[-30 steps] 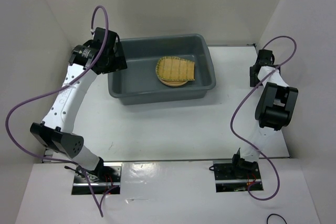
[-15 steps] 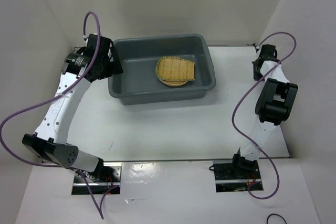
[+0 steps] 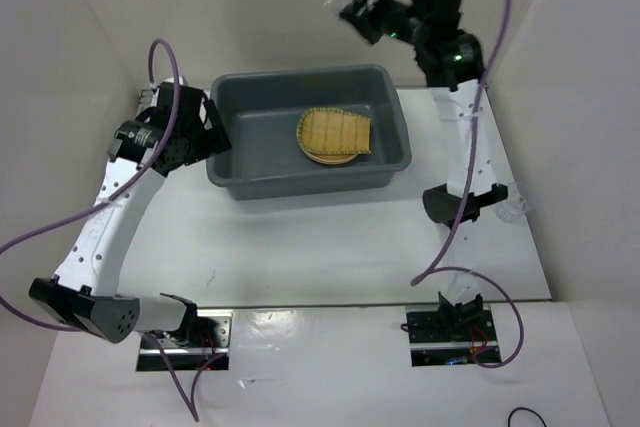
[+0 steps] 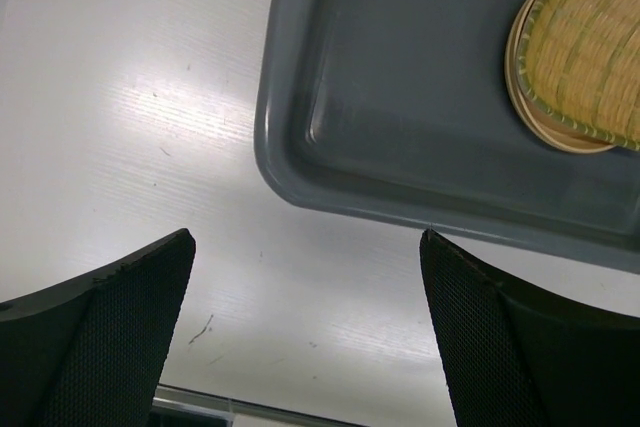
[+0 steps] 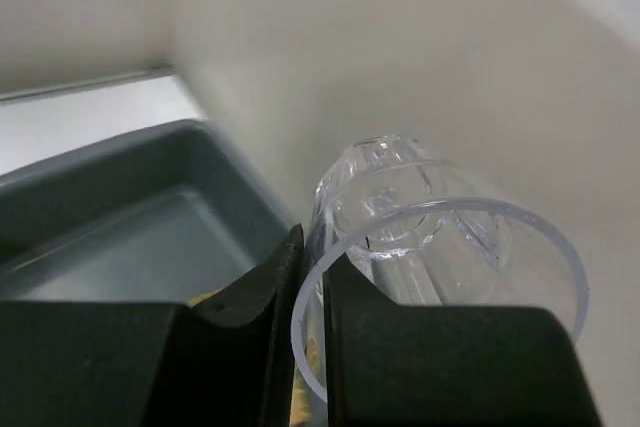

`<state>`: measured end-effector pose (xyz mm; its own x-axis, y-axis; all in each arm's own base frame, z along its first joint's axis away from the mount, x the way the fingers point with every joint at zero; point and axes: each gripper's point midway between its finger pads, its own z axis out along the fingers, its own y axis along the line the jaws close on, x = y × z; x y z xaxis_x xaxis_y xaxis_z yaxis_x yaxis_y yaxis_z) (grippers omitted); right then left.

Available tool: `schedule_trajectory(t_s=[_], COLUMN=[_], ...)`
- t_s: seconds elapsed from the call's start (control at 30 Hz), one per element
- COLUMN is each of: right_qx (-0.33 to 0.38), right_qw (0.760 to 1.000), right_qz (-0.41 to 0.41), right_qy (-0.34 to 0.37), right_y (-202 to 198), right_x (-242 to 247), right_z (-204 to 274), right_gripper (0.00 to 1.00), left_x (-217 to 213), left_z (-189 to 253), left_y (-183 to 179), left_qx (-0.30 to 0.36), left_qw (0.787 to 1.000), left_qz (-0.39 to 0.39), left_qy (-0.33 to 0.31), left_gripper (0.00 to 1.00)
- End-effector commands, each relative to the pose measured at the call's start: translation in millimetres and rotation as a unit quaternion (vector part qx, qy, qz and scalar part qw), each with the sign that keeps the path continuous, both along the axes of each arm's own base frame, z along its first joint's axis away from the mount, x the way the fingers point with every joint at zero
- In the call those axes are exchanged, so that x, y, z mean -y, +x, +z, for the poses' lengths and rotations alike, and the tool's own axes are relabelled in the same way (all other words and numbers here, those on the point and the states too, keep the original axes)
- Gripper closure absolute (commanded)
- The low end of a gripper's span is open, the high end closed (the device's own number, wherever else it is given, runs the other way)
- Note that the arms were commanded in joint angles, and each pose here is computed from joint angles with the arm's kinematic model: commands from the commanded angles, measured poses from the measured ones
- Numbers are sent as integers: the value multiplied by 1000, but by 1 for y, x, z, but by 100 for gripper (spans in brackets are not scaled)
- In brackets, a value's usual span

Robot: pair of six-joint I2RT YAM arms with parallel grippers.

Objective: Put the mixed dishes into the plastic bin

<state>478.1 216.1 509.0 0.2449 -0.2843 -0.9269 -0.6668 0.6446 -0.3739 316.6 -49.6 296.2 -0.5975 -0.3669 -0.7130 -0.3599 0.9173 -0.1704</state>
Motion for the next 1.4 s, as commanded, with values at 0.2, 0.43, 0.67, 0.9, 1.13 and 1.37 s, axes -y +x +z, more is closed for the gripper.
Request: schedule_trajectory(t_s=[0.2, 0.43, 0.67, 0.9, 1.13, 1.37], right_qx=[-175, -144, -150, -132, -58, -34], right_qw=[968, 967, 963, 960, 986, 981], right_qz=[120, 109, 67, 69, 3, -192], right_qy=[-132, -182, -212, -237, -158, -3], right_y=[-20, -16, 11, 15, 39, 64], right_x=[-202, -270, -266, -264, -263, -119], right_z=[-220, -301, -363, -370, -288, -111], right_gripper=[100, 100, 100, 88, 8, 1], left_x=[3, 3, 11, 13, 25, 23], left_z=[9, 1, -10, -31, -43, -38], left_y=[-35, -62, -71, -70, -51, -39], left_qx=[35, 22, -2, -32, -39, -31], left_qw=[997, 995, 994, 994, 993, 995], left_qz=[16, 24, 10, 7, -17, -13], left_qy=[-69, -95, -113, -105, -109, -97], left_gripper=[1, 1, 1, 1, 1, 1])
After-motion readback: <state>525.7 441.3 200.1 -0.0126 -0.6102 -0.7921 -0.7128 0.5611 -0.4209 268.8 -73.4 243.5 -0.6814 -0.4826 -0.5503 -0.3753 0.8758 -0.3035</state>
